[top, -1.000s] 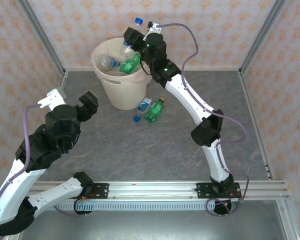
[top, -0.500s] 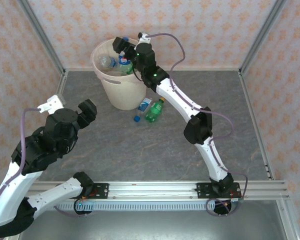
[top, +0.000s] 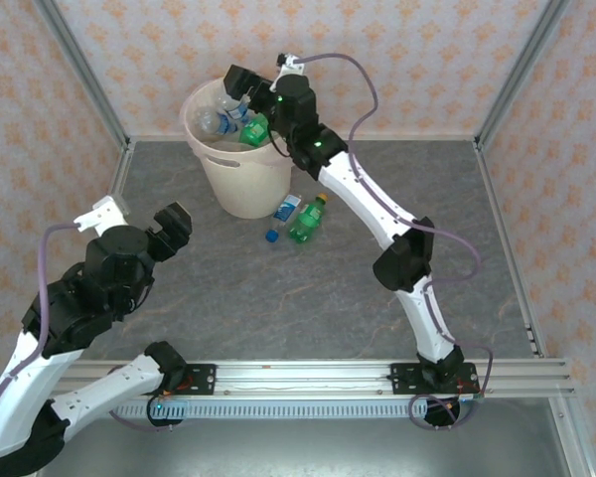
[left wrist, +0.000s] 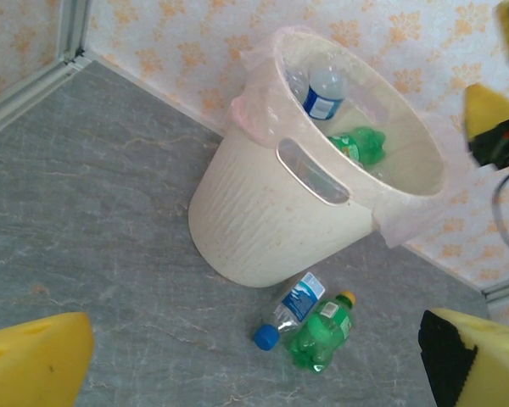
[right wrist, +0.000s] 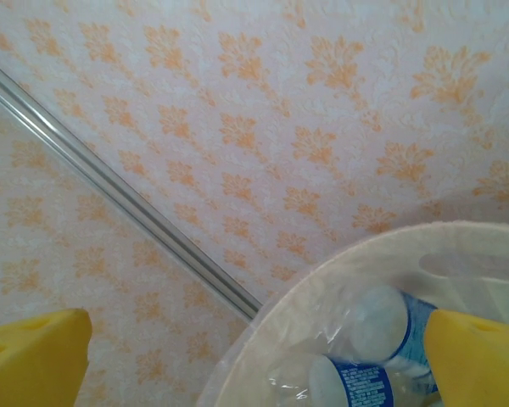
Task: Put the plastic bottles in the bin
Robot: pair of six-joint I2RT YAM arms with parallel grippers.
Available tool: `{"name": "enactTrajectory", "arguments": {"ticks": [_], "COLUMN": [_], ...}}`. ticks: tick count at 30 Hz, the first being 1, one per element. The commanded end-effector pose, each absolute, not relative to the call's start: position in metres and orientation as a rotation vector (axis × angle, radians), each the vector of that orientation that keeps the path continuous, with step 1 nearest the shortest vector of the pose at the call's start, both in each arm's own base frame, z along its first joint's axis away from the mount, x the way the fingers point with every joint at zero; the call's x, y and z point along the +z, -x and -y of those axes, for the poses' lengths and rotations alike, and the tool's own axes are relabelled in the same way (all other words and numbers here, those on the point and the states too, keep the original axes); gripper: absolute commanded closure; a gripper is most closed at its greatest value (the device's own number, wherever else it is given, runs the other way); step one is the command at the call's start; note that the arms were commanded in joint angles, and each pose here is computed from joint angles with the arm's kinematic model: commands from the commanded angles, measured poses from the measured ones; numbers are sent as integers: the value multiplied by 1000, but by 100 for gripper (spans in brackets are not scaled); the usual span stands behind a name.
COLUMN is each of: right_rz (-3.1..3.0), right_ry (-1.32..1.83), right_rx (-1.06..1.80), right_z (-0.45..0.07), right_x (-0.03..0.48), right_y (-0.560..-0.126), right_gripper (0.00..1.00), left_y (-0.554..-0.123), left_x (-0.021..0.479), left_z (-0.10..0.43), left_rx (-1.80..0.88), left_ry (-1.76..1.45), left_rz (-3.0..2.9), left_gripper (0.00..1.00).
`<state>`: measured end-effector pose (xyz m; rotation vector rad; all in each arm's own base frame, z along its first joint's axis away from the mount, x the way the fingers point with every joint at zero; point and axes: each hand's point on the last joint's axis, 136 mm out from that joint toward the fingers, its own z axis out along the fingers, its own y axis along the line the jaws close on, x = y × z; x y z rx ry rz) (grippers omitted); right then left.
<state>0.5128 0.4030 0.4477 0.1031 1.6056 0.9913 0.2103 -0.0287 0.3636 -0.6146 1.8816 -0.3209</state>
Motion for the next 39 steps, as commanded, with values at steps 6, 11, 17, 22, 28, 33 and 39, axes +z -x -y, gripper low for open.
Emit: {"name": "enactTrajectory", "arguments": {"ticks": [6, 11, 17, 22, 28, 33, 39], "right_rz": [-1617, -1635, -1727, -1844, -1997, -2117, -2262], "right_ry": [-112, -180, -282, -374, -460, -488, -563], "right_rx": [880, 844, 813, 802, 836, 823, 780], "right_z": [-337, -297, -261, -249, -259, -273, -282], "right_x": [502, 482, 425, 363, 286, 229, 170], "right_y": [-445, -413, -384, -372, -369, -374, -391], "right_gripper": [0, 0, 0, 0, 0, 7, 15], "left_y": [-237, -257, -276, -285, -278, -266, -253], "left_x": [354, 343, 332, 334, 339, 346, 360], "left_z": [70, 104, 130, 136, 126, 113, 97], "left_rx": [-435, -505, -518, -497, -487, -474, -463], "left_ry": [459, 362, 281, 267, 283, 296, 321], "left_rz": [-1857, -1889, -1925, -1938, -1916, -1904, -1868], "left_gripper": [1, 1, 1, 1, 1, 1, 1]}}
